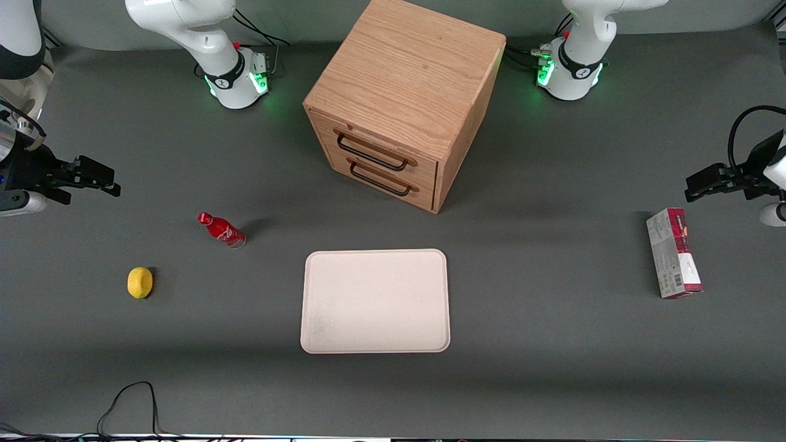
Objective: Open upper drawer
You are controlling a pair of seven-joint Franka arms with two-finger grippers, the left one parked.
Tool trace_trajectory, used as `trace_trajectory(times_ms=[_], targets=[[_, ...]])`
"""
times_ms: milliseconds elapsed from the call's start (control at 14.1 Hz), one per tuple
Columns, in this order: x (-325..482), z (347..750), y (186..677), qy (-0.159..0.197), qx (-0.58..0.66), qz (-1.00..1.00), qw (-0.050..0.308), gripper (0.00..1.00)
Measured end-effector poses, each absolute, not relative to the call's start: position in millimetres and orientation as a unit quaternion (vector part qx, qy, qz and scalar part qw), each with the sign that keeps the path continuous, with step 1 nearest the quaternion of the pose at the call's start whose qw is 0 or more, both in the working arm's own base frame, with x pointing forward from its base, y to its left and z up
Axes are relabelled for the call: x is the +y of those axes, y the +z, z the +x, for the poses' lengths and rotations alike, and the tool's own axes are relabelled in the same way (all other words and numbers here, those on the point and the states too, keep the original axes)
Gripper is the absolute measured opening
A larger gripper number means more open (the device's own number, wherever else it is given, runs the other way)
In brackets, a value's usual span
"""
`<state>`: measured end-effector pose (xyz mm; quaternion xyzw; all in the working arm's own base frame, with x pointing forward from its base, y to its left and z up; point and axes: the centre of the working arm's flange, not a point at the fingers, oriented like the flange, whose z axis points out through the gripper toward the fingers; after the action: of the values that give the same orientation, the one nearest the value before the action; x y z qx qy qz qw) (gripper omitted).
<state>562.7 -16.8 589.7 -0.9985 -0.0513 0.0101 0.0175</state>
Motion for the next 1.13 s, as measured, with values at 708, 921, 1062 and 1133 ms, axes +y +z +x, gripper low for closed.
trace_trajectory(times_ms=[708, 921, 1062, 1133], targets=[[-5, 567, 586, 0.010, -0.060, -0.998, 0.022, 1.00], [30, 573, 587, 0.006, -0.087, -0.996, 0.033, 1.00], [66, 580, 586, 0.002, -0.115, -0.993, 0.036, 1.00], [87, 583, 585, 0.001, -0.131, -0.991, 0.038, 1.00]])
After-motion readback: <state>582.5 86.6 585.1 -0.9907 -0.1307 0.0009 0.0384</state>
